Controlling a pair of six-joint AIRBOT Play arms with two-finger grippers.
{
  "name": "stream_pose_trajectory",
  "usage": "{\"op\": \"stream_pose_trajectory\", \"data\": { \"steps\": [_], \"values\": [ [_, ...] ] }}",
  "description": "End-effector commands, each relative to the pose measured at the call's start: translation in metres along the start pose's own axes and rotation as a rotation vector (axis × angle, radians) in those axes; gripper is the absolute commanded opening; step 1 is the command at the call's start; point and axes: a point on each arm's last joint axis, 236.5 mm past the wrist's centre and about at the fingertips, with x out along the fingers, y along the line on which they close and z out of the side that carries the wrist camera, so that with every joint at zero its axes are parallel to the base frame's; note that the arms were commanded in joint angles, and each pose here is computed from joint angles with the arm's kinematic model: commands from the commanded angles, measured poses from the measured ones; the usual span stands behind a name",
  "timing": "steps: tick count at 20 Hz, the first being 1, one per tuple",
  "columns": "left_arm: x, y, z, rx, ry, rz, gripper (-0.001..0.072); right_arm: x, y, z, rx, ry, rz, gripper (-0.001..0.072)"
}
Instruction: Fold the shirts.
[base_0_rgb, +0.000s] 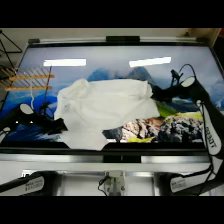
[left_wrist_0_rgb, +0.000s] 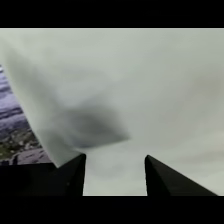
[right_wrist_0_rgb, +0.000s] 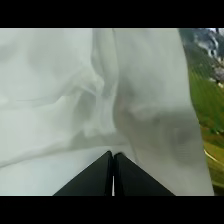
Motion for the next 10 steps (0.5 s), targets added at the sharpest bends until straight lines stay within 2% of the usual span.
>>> {"op": "stream_pose_trajectory", "data": {
  "steps": [1, 2, 3, 6, 7, 8, 10],
  "values": [
    [0.0, -0.002, 0.001, -0.003, -0.002, -0.009, 0.0429, 0.006, -0.008, 0.002, 0.057, -0.003, -0.016, 0.0283],
    [0.0, -0.002, 0.0, -0.003, -0.002, -0.009, 0.0429, 0.003, -0.011, 0.002, 0.059, 0.001, -0.017, 0.0423],
    [0.0, -0.002, 0.0, -0.003, -0.002, -0.009, 0.0429, -0.004, -0.012, 0.004, 0.058, -0.002, -0.016, 0.0456],
    [0.0, -0.002, 0.0, -0.003, -0.002, -0.009, 0.0429, -0.044, -0.029, 0.005, 0.0, 0.016, -0.064, 0.0464],
    [0.0, -0.002, 0.0, -0.003, -0.002, -0.009, 0.0429, -0.059, -0.048, -0.005, -0.007, 0.055, -0.125, 0.0555],
    [0.0, -0.002, 0.001, -0.003, -0.003, -0.008, 0.0429, -0.069, -0.065, -0.021, 0.017, 0.121, -0.169, 0.0608],
    [0.0, -0.002, 0.004, -0.003, -0.016, -0.007, 0.0429, -0.07, -0.079, -0.061, 0.102, 0.263, -0.151, 0.0607]
  ]
}}
